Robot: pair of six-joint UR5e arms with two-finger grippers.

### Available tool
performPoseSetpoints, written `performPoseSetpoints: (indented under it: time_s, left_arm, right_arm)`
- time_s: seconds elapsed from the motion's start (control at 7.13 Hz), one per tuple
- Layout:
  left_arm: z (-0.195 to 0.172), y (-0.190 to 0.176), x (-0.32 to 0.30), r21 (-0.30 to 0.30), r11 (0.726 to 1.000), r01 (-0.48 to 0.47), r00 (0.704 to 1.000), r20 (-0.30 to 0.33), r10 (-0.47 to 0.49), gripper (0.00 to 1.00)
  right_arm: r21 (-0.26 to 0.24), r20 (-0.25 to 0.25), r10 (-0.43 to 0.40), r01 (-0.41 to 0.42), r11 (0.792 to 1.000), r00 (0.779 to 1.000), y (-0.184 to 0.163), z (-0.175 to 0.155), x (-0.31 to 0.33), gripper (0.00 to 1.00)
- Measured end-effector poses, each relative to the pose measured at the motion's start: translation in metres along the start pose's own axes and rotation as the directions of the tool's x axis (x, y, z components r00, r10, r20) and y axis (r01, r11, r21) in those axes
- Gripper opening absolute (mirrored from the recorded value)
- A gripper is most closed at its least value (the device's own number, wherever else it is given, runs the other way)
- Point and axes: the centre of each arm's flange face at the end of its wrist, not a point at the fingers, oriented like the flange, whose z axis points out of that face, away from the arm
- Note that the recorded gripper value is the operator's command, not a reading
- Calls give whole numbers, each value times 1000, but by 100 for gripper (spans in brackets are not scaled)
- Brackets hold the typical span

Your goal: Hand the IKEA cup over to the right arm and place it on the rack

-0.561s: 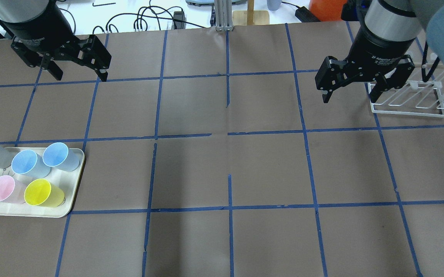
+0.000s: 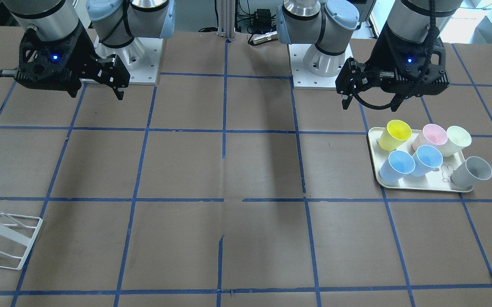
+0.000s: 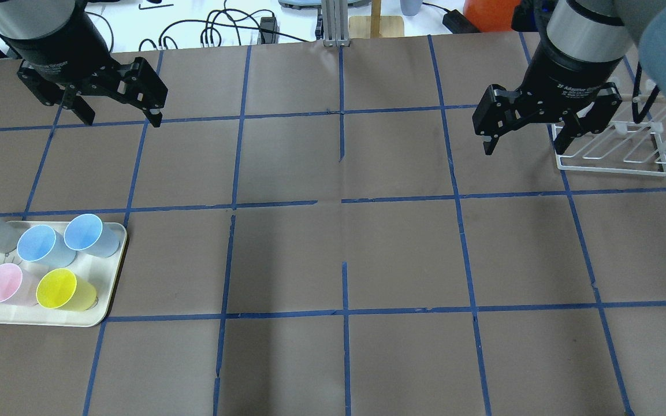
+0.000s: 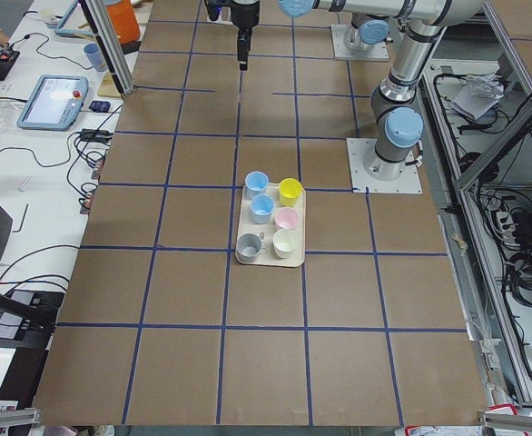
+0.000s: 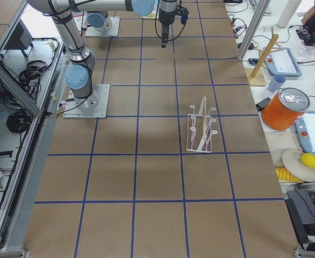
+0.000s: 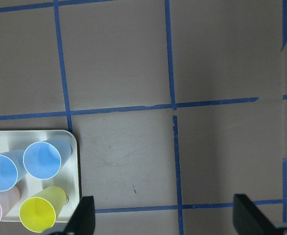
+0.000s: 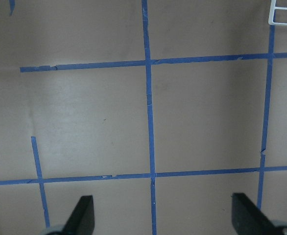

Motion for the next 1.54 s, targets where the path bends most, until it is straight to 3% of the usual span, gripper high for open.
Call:
performPoseSetpoints:
  time_s: [0.7, 1.26, 1.4, 1.54]
  left_arm:
    - [6, -1, 1, -20, 999, -26, 1000, -1, 26, 100]
    - [4, 8, -22, -41, 993, -110, 994, 22, 111, 100]
    - [10, 4, -46, -34, 997, -75, 997, -17, 75, 100]
    - [17, 0, -88, -17, 999, -42, 998, -49, 41, 100]
  right_arm:
    - [24, 0, 14, -14, 1000, 1000, -1, -8, 1, 100]
    - [16, -3, 16, -16, 1000, 1000, -2, -6, 2, 100]
    - [14, 19, 21, -21, 1000, 1000, -3, -5, 1, 100]
    - [7, 73, 48, -49, 999, 996, -4, -4, -4, 100]
